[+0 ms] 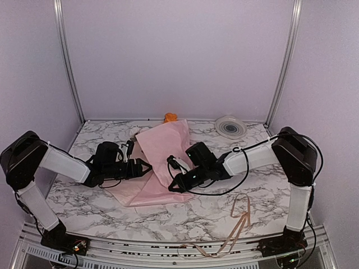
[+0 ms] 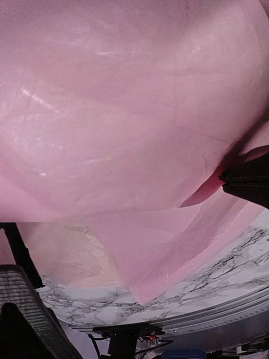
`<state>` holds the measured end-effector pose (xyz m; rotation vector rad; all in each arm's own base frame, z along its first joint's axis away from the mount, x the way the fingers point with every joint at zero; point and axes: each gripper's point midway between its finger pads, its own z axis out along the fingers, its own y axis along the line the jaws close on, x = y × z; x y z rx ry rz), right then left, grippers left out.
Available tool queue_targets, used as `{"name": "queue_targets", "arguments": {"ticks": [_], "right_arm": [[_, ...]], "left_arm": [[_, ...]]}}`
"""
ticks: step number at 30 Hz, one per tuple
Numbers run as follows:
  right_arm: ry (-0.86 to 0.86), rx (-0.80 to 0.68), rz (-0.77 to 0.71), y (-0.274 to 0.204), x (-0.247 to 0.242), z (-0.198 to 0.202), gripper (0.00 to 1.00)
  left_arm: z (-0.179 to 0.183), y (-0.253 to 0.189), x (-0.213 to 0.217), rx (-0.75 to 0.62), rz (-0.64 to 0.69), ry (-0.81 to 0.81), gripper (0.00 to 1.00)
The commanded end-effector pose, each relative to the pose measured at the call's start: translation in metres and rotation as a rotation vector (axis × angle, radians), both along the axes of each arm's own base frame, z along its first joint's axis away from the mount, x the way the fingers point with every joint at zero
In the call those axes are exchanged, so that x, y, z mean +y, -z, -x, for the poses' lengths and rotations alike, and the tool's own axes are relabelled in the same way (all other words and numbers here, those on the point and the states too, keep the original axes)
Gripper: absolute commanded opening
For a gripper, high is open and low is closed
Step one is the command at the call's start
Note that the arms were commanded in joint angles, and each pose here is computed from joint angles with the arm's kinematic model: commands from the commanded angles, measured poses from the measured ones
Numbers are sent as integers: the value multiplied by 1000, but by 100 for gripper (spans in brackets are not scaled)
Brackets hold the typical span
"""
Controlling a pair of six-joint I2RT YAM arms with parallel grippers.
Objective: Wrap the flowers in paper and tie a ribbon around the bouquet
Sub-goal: Fold the one-fourth-folded wrapping paper at the center of the board.
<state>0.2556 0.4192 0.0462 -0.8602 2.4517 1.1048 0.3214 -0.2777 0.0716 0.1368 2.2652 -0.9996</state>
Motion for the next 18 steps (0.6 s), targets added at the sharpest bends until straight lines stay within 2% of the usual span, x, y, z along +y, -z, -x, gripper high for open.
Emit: {"name": "queue_targets", "arguments": {"ticks": [1, 5, 7, 8, 9, 12, 13, 14, 16, 18], "right_arm": [[2, -34, 10, -3, 1, -7, 0], [-2, -41, 6, -5, 3, -9, 0], [-6, -48, 9, -6, 2, -9, 0], [-8, -51, 12, -7, 2, -9, 0], [-10, -54, 16, -7, 1, -9, 0], [-27, -66, 29, -8, -1, -7, 0], [-39, -73, 28, -10, -1, -6, 0], [-55, -78, 23, -15, -1, -4, 4], [-100, -98, 6, -27, 0, 0, 22], [-138, -121, -23, -42, 0, 4, 35]], "left_arm": [[-21, -52, -33, -118, 189, 81, 74], [-36, -35, -49, -59, 206, 98, 73], [-41, -27, -54, -34, 211, 100, 69], [-42, -25, -56, -28, 212, 102, 63], [-45, -27, -58, -29, 219, 106, 54], [-47, -38, -59, -56, 231, 119, 9], [-49, -42, -56, -69, 230, 114, 0], [-51, -45, -50, -78, 224, 103, 0], [-58, -42, -31, -75, 192, 62, 0], [-64, -31, -10, -41, 163, 26, 0]]}}
